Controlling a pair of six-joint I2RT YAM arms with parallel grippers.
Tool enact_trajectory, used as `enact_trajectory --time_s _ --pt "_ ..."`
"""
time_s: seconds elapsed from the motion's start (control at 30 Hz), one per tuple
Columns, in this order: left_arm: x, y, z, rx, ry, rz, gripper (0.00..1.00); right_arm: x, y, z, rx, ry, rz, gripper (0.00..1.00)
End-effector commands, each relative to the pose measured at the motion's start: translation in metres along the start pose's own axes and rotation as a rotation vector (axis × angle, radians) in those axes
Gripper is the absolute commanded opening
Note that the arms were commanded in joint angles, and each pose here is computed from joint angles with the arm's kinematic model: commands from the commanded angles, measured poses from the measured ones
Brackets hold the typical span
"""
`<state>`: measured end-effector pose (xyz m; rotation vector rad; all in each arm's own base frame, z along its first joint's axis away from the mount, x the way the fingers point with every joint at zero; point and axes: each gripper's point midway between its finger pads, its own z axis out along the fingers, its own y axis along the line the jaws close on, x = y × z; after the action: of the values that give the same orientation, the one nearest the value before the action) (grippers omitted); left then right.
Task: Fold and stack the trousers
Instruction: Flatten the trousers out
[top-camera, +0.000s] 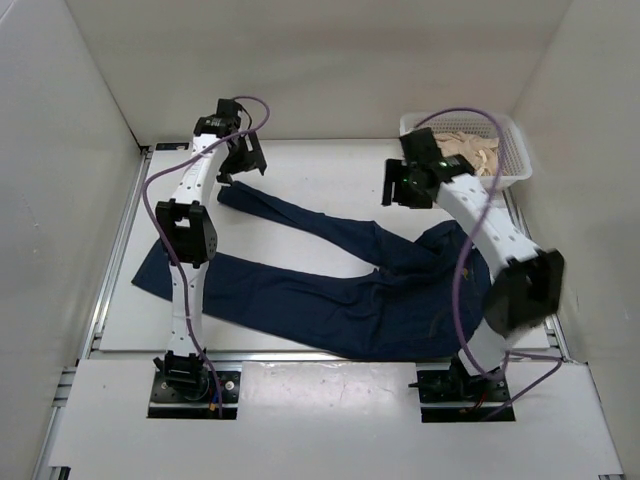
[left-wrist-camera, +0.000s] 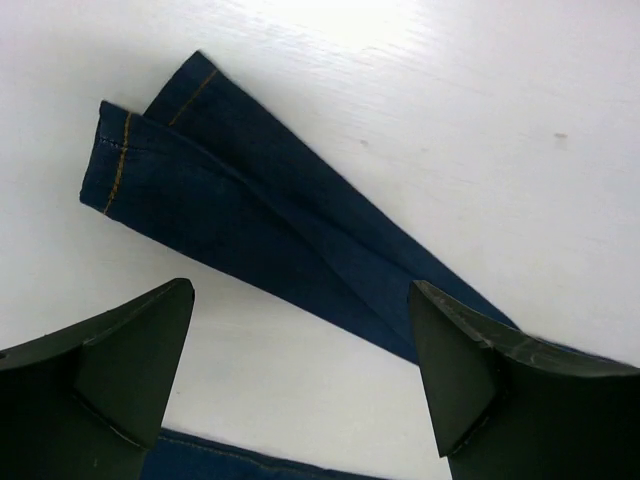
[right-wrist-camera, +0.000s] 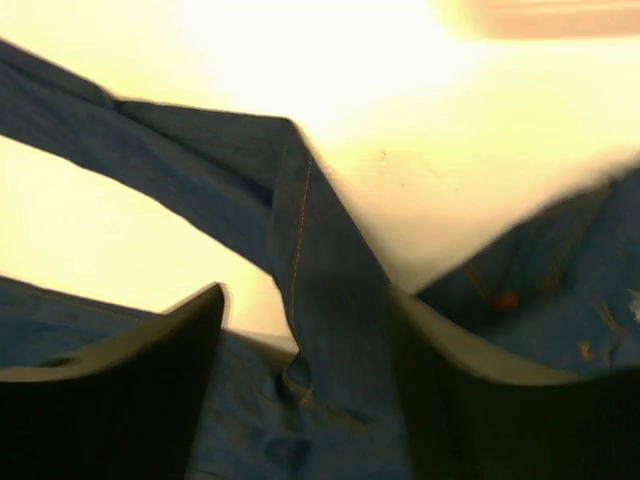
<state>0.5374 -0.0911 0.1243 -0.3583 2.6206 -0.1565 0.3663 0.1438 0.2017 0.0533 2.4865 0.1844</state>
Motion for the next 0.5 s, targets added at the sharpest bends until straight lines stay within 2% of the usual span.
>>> enact_trajectory --time_s 0.0,0.07,0.17,0.2,0.23,0.3,0.33,0.37,0.4,0.47 --pt "0.011 0.019 0.005 -0.092 0.054 -0.034 1.0 0.029 0.014 0.041 -0.029 0.218 -0.162 0.74" --pt "0.026 0.032 0.021 -0.133 0.1 -0.048 1.0 0.028 0.027 0.05 -0.03 0.241 -0.222 0.81" --pt "0.042 0.037 0.038 -0.145 0.152 -0.035 1.0 0.048 0.026 0.076 -0.007 0.327 -0.254 0.8" --pt "0.045 0.039 0.043 -0.15 0.163 -0.034 1.0 0.058 0.023 0.085 0.005 0.36 -0.257 0.73" --pt "0.048 0.04 0.047 -0.153 0.172 -0.025 1.0 0.065 0.02 0.089 0.013 0.384 -0.259 0.47" --pt "0.05 0.041 0.05 -0.157 0.181 -0.024 1.0 0.069 0.017 0.093 0.03 0.385 -0.253 0.33" --pt "0.049 0.039 0.051 -0.145 0.176 -0.026 0.94 0.072 0.018 0.095 0.023 0.397 -0.252 0.28" --pt "0.052 0.04 0.055 -0.148 0.187 -0.013 0.8 0.074 0.02 0.096 0.007 0.403 -0.249 0.22" --pt "0.05 0.039 0.058 -0.146 0.183 -0.013 0.6 0.076 0.023 0.096 -0.01 0.409 -0.245 0.17" --pt "0.047 0.036 0.059 -0.131 0.178 -0.015 0.1 0.072 0.027 0.094 -0.025 0.402 -0.242 0.06"
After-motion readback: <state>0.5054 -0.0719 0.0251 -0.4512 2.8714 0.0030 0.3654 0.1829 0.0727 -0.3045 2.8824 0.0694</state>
